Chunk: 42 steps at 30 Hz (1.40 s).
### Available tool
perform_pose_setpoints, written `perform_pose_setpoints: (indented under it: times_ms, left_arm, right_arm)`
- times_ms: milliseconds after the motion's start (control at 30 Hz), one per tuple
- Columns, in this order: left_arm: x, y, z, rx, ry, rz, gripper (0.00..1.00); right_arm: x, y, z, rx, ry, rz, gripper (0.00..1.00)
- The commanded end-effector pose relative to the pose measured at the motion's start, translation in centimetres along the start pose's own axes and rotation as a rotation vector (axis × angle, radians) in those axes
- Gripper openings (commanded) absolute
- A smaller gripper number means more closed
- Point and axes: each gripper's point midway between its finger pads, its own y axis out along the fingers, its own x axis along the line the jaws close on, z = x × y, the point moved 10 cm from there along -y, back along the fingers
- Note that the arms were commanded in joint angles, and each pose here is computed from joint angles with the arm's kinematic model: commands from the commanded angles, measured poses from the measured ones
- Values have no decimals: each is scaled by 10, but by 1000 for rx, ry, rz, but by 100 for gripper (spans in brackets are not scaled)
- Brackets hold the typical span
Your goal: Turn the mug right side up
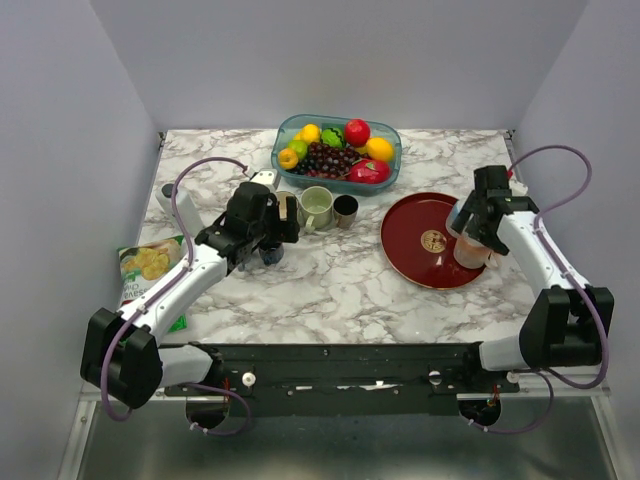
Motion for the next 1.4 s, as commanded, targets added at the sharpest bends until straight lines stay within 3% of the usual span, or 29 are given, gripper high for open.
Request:
perform_pose_setpoints:
  times_ms: [0, 200, 367, 867, 1000, 1367]
  left_arm:
    - [-3, 4, -10, -25, 22, 29, 99]
    - [-2, 6, -10, -24, 21, 27, 99]
    - [-1, 6, -10, -24, 24, 23, 99]
    - [0, 7, -8, -16, 18, 16, 99]
    - [0, 8, -6, -11, 21, 19, 99]
    - [1, 9, -1, 1, 16, 25, 99]
  right_arm:
    - [-25, 6, -2, 9, 150, 4, 100]
    - [-44, 16, -10, -43, 246, -40, 100]
    - [-48, 24, -19, -109, 295, -191, 99]
    - [-31, 21, 10, 67, 490, -461, 96]
    - [-27, 18, 17, 126, 476, -539, 93]
    - [-21, 13, 34, 136, 298, -475, 89]
